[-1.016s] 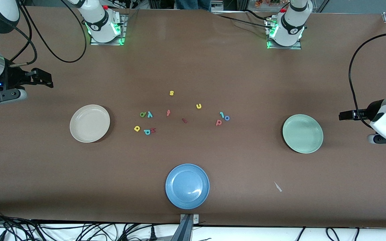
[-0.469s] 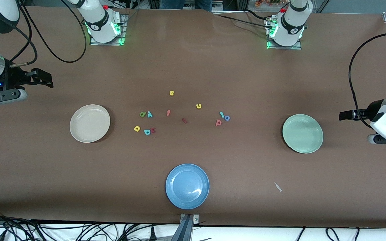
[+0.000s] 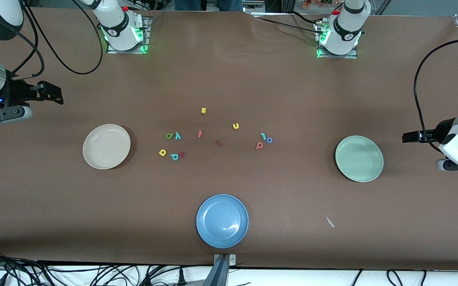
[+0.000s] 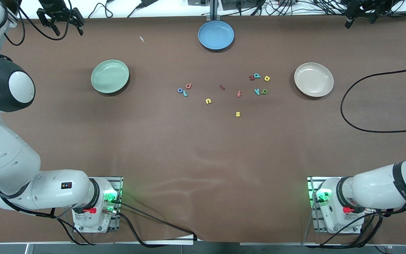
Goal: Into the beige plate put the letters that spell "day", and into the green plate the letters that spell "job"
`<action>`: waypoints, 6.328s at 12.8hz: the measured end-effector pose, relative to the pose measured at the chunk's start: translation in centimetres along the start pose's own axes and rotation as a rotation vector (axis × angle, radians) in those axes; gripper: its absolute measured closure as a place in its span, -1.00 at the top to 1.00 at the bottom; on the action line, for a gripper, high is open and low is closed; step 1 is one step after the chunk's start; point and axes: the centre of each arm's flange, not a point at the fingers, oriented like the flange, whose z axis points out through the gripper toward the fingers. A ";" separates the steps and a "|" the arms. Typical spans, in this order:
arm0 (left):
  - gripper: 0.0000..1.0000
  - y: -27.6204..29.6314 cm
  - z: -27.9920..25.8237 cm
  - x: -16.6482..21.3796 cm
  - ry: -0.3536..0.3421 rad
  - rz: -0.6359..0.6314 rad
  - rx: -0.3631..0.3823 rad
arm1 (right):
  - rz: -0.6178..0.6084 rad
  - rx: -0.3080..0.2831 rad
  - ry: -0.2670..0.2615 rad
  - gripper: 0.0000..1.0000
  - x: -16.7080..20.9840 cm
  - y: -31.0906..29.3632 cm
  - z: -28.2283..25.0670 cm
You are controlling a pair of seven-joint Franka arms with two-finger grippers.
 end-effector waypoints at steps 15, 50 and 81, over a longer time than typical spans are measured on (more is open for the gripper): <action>1.00 0.0 0.2 0.1 -0.003 0.000 0.000 | 0.000 0.001 -0.003 1.00 0.1 0.0 0.2; 0.99 0.7 0.5 0.5 0.003 -0.001 -0.075 | 0.000 0.002 -0.011 1.00 0.3 0.0 0.6; 0.78 27.8 20.9 -0.8 -0.024 -0.789 -0.202 | 0.098 0.054 0.192 1.00 8.1 -17.3 29.7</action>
